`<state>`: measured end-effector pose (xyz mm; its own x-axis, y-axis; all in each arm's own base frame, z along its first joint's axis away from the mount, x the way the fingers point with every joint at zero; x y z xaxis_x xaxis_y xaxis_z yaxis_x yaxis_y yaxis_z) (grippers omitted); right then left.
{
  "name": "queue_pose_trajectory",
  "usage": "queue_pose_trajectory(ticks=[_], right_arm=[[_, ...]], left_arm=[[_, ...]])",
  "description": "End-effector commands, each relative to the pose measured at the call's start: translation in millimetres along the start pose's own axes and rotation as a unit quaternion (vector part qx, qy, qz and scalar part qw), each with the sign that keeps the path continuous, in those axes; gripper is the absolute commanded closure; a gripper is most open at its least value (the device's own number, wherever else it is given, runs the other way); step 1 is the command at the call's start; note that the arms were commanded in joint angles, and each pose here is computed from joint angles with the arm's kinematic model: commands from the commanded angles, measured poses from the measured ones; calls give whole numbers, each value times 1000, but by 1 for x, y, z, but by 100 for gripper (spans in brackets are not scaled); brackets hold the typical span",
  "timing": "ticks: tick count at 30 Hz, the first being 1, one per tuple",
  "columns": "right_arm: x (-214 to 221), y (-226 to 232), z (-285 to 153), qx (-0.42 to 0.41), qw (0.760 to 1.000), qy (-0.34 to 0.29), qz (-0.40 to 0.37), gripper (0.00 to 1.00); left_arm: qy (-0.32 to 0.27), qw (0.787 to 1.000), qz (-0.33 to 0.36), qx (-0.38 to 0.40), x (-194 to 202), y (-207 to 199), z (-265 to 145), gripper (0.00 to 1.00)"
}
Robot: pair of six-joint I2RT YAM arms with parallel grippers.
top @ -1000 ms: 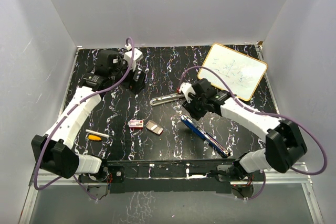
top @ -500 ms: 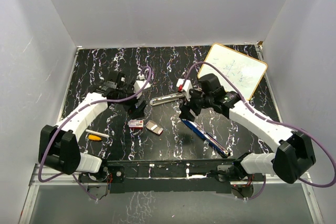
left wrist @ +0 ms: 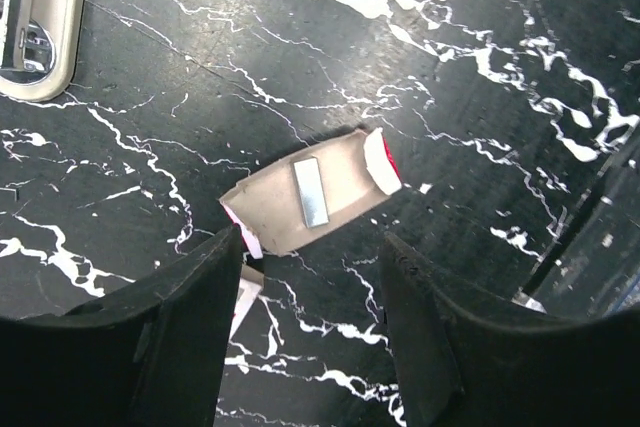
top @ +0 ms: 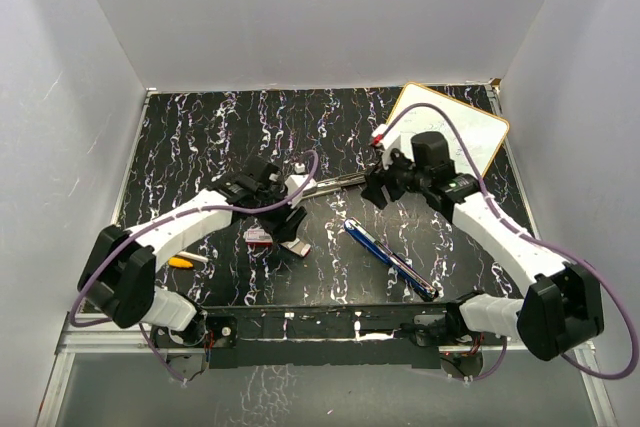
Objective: Load the staples into the stapler
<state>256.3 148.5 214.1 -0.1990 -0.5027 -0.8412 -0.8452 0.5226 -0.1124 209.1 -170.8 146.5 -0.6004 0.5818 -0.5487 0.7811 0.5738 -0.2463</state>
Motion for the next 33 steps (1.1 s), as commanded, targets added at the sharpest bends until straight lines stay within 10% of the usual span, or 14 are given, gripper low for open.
queue_pose_trajectory(ticks=[1,33], right_arm=[[-6,-19,-22,55,997,-49,21,33],[21,-28,-37,76,995,-45,51,34]], left_arm=[[17,998,-34,-40,1,1,16,47],[78,995,23,-63,-5,-11,42,87]])
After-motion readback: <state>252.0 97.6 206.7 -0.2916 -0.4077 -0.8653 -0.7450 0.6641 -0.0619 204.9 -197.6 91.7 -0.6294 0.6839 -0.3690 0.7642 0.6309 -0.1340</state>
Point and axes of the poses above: each gripper's point midway between its finger pads, its own z axis out along the fingers, its own y axis along the line the jaws close on, x = y × z, the point moved 8 cm from there along -z, back along the fingers, and after that the axes turned 9 degrees about -z, right-handed, at the moved point
